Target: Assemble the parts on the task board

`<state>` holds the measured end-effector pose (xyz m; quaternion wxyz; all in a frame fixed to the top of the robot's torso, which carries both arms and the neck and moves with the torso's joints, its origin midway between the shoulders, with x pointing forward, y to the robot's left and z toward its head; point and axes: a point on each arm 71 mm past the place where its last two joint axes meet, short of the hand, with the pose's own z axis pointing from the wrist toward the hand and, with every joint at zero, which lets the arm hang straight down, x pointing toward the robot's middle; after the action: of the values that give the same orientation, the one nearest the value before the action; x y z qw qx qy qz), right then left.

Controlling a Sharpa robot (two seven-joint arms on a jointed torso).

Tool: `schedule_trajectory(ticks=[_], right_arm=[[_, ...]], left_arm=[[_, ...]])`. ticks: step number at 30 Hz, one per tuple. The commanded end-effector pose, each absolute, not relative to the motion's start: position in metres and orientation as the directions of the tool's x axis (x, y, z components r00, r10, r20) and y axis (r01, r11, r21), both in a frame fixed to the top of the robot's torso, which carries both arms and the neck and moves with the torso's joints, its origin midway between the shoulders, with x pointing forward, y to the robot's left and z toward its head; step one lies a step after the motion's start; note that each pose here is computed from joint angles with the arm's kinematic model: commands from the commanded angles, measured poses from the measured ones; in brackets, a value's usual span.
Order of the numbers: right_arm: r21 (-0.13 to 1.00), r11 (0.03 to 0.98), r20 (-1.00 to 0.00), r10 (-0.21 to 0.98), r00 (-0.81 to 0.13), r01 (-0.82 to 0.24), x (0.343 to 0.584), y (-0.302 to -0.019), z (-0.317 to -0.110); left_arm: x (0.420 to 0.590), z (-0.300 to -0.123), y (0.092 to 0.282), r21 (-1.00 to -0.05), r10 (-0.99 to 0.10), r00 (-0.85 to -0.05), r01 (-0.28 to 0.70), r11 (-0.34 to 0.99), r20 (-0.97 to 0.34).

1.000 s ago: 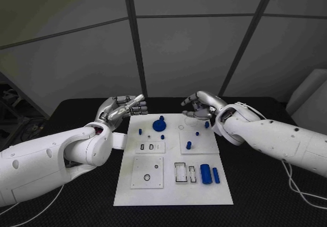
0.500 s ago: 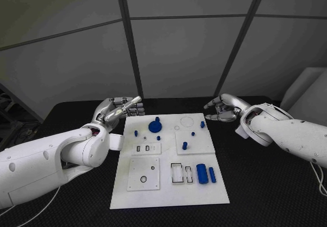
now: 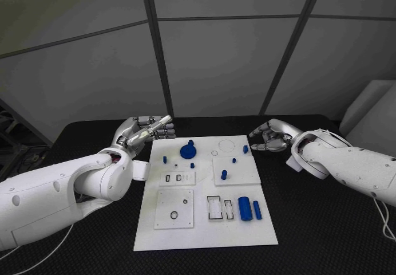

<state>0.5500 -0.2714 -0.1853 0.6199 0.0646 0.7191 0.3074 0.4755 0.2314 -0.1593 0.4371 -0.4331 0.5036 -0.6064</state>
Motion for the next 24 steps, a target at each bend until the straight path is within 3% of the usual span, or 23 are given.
schedule_trajectory(ticks=[1,24], right_arm=[[0.529,0.797,-0.846,0.47,-0.25,-0.292,0.551,-0.268,-0.187],[0.516,0.801,-0.851,0.438,-0.29,-0.303,0.551,-0.256,-0.196]], left_arm=[[0.475,-0.158,0.229,-0.988,-0.962,-0.261,0.106,-0.112,0.081],[0.476,-0.158,0.231,-0.988,-0.964,-0.254,0.107,-0.107,0.077]])
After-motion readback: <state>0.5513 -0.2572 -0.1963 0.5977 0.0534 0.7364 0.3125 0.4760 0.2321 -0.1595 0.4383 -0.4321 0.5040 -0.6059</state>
